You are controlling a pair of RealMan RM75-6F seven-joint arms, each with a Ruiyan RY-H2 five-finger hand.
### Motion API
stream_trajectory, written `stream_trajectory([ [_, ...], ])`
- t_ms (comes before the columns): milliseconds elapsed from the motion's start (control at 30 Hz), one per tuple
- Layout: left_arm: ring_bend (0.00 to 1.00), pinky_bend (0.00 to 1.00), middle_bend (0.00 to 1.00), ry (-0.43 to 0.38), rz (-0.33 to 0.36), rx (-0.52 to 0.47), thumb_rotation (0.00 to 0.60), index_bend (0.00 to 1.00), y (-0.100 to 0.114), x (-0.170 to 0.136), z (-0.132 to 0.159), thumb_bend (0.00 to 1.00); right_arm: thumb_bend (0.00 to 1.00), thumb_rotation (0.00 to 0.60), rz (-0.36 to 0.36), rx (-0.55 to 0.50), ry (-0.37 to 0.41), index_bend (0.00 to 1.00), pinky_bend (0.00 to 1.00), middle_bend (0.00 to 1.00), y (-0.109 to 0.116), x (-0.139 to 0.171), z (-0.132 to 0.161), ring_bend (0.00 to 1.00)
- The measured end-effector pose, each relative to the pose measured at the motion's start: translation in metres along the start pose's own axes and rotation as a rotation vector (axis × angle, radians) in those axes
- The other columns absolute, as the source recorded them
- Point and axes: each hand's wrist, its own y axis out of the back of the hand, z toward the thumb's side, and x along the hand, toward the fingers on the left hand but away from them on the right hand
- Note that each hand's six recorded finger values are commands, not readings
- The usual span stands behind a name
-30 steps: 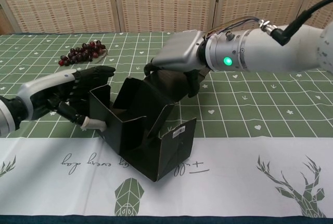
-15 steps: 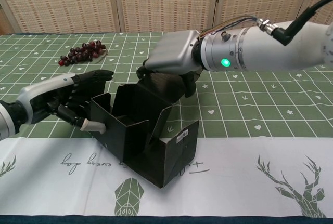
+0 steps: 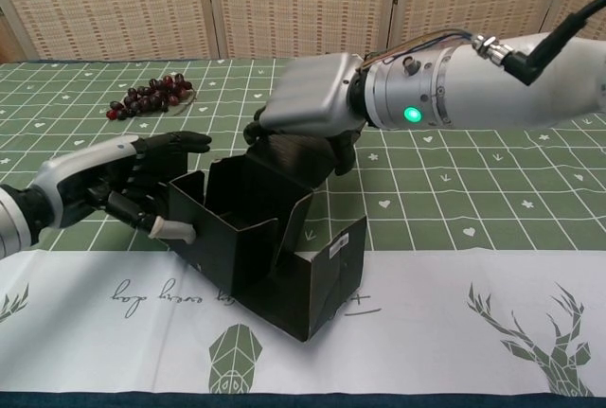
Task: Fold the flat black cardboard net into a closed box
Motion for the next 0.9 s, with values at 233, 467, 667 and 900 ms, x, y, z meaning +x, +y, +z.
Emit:
stream_trajectory([
  [233,0.44,0.52,0.09,0.003,-0.033,-0.038,0.6,0.11,-0.002,0.0,0.001,0.0,0.25,0.6,-0.029,0.032,0.011,0.27,0.97,0.38,0.007,0.002,0.0,0.81],
  [467,0.44,0.53,0.1,0.009,-0.059,-0.078,0.6,0.12,-0.004,0.0,0.0,0.0,0.26,0.6,-0.059,0.054,0.033,0.28,0.97,0.38,0.012,0.005,0.003,0.81],
  [667,0.44,0.52,0.1,0.005,-0.07,-0.092,0.6,0.09,-0.005,0.001,0.0,0.0,0.26,0.6,-0.079,0.063,0.049,0.28,0.97,0.38,0.014,0.007,0.003,0.81],
  [900,0.43,0.53,0.1,0.012,-0.089,-0.109,0.6,0.09,-0.008,0.004,0.0,0.0,0.26,0.6,-0.107,0.07,0.06,0.28,0.97,0.39,0.019,0.009,0.002,0.81],
])
